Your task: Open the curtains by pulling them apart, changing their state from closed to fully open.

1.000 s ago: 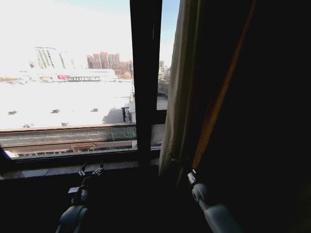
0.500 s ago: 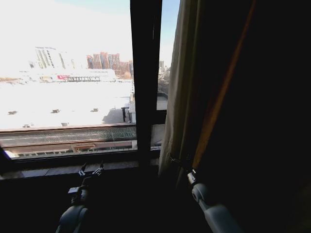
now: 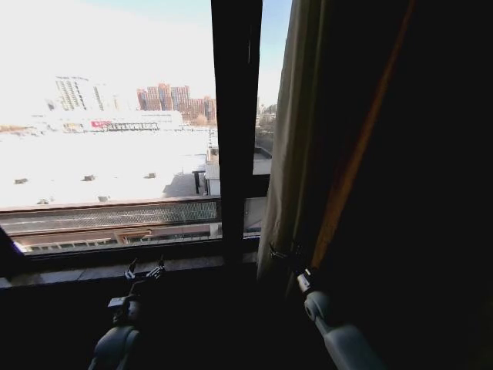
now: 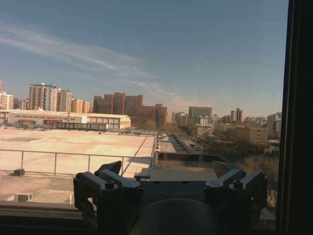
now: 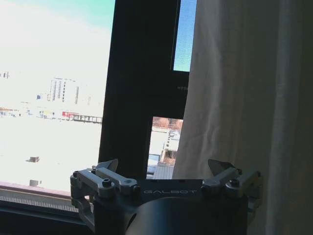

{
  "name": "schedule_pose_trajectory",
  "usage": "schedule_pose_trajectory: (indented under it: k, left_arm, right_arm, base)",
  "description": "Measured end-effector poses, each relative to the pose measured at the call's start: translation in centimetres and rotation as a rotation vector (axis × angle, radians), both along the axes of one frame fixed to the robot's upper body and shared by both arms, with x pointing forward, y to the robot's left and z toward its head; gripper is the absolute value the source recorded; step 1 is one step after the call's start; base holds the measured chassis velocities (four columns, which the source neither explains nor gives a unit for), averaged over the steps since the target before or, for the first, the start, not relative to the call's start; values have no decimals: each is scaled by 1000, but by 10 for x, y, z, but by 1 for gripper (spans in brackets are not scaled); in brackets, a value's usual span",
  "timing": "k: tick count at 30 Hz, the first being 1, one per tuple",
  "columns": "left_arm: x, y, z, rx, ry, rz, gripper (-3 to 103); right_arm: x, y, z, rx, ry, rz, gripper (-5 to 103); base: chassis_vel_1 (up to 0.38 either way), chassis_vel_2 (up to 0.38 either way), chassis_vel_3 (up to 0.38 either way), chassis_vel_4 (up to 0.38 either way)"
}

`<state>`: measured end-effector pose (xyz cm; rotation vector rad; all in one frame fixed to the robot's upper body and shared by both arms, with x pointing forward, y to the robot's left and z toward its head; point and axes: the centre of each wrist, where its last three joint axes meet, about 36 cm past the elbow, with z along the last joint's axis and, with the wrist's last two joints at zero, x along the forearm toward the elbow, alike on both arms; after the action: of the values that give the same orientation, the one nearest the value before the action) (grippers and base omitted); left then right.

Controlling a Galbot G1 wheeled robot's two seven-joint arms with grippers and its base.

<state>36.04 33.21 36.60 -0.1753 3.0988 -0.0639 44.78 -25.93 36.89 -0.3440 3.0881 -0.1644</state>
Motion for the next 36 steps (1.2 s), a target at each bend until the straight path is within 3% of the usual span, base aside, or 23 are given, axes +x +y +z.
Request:
schedule_pose_trajectory:
  k: [36]
  left_arm:
    - [0,0,0,0,0,0,100]
  right_arm:
    - [0,0,0,0,-1,0,100]
  base:
    - [340,346,-346,-339]
